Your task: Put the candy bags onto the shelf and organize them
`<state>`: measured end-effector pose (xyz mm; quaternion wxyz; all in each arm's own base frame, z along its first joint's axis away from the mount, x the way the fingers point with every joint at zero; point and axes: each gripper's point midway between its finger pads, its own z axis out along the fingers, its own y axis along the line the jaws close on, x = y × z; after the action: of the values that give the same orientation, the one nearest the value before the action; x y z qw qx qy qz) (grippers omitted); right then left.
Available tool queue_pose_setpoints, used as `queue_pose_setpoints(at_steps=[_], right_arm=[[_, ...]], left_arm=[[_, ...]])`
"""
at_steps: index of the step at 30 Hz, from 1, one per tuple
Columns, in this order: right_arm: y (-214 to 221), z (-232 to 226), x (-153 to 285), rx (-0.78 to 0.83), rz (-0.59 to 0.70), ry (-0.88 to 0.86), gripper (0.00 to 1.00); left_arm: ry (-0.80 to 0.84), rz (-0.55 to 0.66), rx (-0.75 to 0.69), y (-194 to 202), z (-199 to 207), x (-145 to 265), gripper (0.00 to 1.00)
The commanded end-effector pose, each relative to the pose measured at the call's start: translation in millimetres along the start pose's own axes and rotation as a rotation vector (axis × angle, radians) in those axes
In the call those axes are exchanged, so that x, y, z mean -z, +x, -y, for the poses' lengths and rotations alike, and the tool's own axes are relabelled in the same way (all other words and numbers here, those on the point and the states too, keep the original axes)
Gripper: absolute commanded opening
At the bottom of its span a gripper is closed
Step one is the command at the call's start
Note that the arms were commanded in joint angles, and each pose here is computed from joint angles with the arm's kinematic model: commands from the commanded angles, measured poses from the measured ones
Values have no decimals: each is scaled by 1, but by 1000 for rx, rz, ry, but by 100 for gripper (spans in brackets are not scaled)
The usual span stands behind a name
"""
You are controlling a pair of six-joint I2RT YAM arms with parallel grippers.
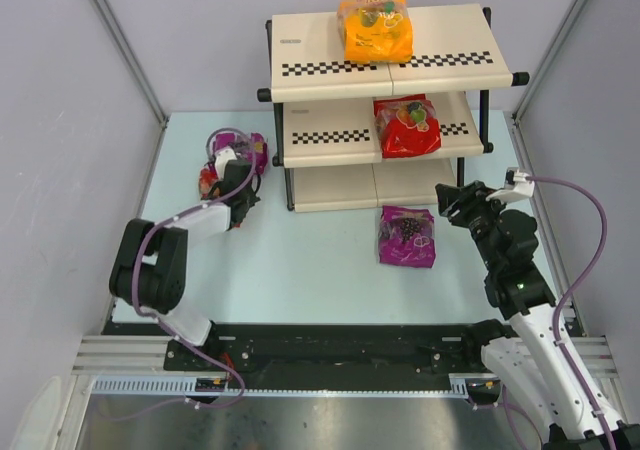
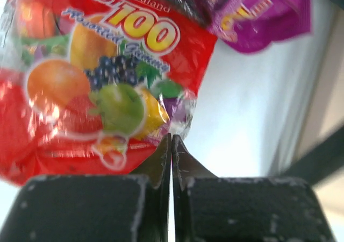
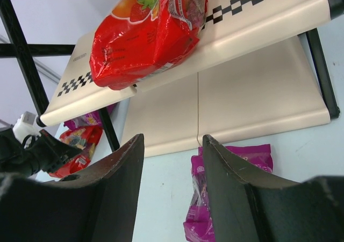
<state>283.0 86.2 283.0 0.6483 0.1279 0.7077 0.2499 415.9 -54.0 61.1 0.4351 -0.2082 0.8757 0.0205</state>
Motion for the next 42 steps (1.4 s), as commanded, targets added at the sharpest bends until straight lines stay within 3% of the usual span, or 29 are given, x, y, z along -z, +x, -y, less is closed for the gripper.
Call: queue_pose_setpoints(at_steps=[1,5,11,13,14,15,17,26,32,42], right_arm=[[-6,-5,4,-15,21,-18,52],[-5,-7,5,-27,16,-25,52],[-4,-5,9,-22,11,-19,52],[-3,-4,10,-20,6,-14,52],[-3,-4,10,-15,4,-16,53],[-1,-3,10,-14,1,-12,52],[-3,-3,11,-12,6,-12,52],[0,-1,8,-3,-2,-7,53],[2,-1,7,-2,-6,-8,52],[3,0,5,-4,-12,-4,53]], left_arm=[[138,7,16,7,23,39,0],[193,72,13,1,36,77,0],[190,63,-24,27,30,101,0],[119,93,-40,18,18,98,49],[80,82,-66,18,11,95,68],[39,104,-95,5,9,93,81],[-12,112,-141,-10,6,92,87],[-123,110,-377,-25,-6,78,87],[-258,69,-519,-16,-24,60,77],[-333,26,-583,-9,-37,28,67]])
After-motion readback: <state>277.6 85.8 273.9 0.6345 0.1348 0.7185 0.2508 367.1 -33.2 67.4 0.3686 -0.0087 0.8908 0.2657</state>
